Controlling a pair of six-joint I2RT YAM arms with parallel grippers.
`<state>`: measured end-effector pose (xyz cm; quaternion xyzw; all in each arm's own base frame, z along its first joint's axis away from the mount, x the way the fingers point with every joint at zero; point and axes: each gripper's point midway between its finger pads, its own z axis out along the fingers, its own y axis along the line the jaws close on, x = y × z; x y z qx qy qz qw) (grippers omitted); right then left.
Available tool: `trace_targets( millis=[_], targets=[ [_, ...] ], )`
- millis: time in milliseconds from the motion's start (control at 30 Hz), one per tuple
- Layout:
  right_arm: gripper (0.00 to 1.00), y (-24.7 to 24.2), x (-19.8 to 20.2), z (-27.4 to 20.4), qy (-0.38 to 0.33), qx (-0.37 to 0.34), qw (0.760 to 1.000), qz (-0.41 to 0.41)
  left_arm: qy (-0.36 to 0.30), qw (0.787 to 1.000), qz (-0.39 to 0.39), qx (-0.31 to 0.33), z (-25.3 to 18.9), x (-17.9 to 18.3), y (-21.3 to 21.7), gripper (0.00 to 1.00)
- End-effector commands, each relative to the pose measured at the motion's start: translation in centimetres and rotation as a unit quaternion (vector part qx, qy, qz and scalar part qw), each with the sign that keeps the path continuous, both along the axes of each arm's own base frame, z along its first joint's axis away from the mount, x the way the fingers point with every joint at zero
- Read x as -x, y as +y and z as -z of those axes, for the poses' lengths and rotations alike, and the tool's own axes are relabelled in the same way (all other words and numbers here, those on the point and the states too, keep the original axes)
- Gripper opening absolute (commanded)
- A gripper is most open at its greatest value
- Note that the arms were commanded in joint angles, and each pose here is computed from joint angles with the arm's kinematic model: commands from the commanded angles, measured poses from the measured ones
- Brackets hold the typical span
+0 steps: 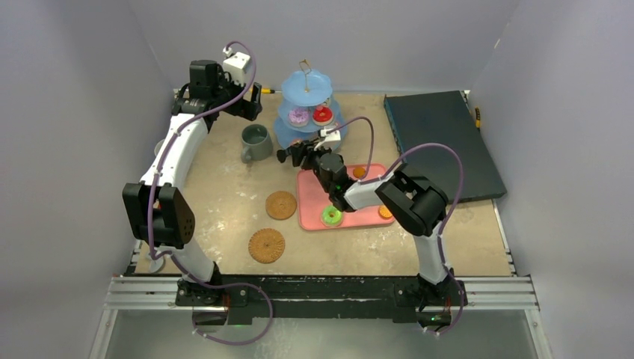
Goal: Serve the afternoon tea
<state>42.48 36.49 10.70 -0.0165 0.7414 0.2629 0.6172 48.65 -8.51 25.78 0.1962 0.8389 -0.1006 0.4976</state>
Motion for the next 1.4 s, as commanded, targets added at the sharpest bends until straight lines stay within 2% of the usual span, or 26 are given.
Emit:
trace_targets(
  millis=[0,300,467,600,733,1000,1267,1367],
  targets=[
    [0.62,-0.2,-2.0,-3.5,-0.043,-0.032,0.999,0.009,-0.026,1.000,-0.004,0.004,-1.7,-0.4,0.4,0.99],
    [0.62,-1.5,1.1,-4.3,-0.042,-0.028,0.998,-0.031,-0.034,0.999,0.008,0.011,-2.4,-0.4,-0.1,0.99],
    [0.62,-4.1,4.1,-3.8,-0.025,-0.025,0.999,-0.034,-0.062,0.989,0.106,0.078,-5.1,-0.6,-4.0,0.99],
    [0.62,-5.8,6.0,-3.8,-0.011,-0.024,0.999,-0.032,-0.088,0.960,0.218,0.153,-7.4,-0.5,-7.9,0.99],
    [0.62,-7.1,7.2,-5.0,-0.011,-0.022,0.999,-0.029,-0.142,0.917,0.309,0.207,-9.7,-1.4,-10.7,0.99],
    [0.62,-8.4,8.5,-7.9,-0.019,-0.035,0.999,-0.027,-0.165,0.857,0.409,0.265,-10.3,-3.7,-15.2,0.99],
    [0.62,-10.2,9.9,-8.5,-0.007,-0.031,0.999,-0.016,-0.168,0.832,0.455,0.268,-9.5,-4.5,-18.6,0.99],
    [0.62,-10.8,10.2,-8.3,-0.003,-0.028,1.000,-0.009,-0.177,0.827,0.464,0.266,-9.3,-4.2,-19.4,0.91]
  ],
)
